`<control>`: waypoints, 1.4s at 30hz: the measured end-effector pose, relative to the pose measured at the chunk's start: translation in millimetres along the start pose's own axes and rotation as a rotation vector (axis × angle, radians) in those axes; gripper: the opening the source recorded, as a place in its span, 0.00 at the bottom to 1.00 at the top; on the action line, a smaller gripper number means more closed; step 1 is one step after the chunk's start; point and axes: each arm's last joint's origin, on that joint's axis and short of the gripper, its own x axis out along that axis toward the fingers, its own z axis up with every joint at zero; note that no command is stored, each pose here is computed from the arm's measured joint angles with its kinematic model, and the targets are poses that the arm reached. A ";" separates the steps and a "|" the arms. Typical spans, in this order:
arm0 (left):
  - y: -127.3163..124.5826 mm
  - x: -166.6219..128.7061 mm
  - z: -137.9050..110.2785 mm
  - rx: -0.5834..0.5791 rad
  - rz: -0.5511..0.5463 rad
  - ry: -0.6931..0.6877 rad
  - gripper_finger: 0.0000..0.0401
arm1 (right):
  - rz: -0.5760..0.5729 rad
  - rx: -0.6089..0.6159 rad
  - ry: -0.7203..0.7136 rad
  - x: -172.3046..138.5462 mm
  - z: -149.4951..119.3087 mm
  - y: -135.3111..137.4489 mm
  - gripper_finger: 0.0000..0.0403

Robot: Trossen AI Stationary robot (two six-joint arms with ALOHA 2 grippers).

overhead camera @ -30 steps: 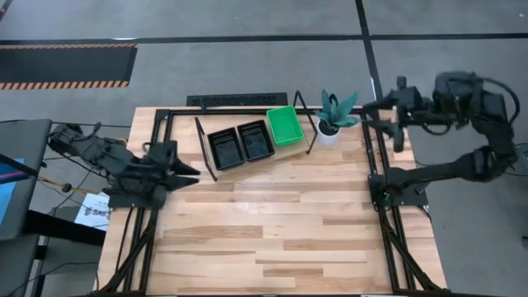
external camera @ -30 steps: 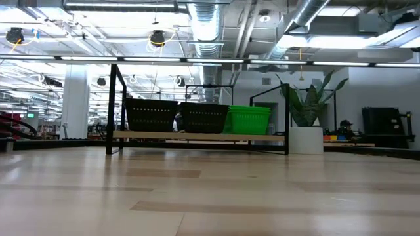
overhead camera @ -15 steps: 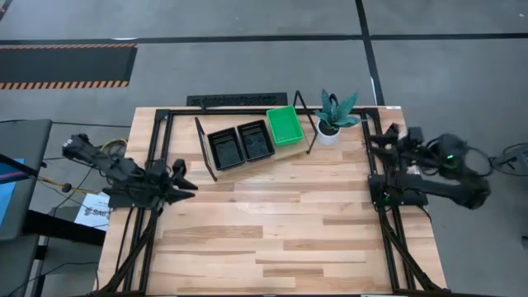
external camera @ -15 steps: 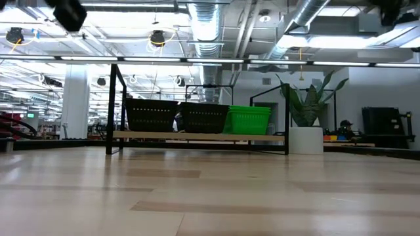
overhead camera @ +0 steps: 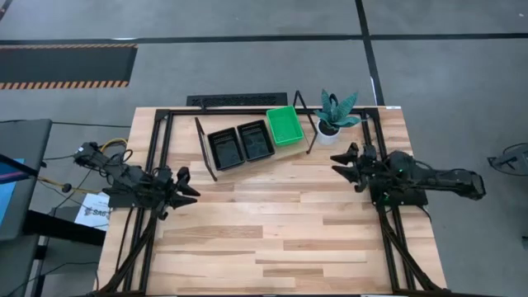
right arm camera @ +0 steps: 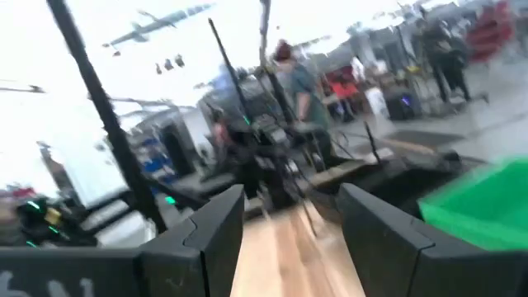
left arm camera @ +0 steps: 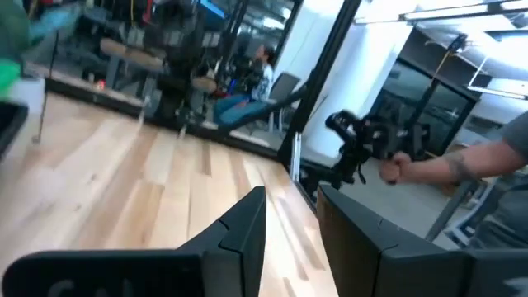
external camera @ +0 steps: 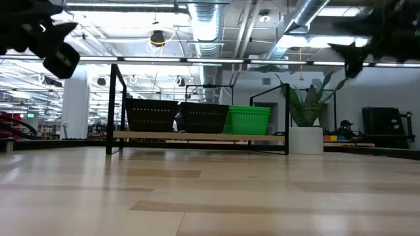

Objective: Stack baskets on shelf by color
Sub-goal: Return to Home Position

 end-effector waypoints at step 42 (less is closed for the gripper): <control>0.7 0.3 -2.1 0.168 0.000 0.010 0.25 | -0.199 -0.029 0.240 -4.2 -37.9 -10.4 0.54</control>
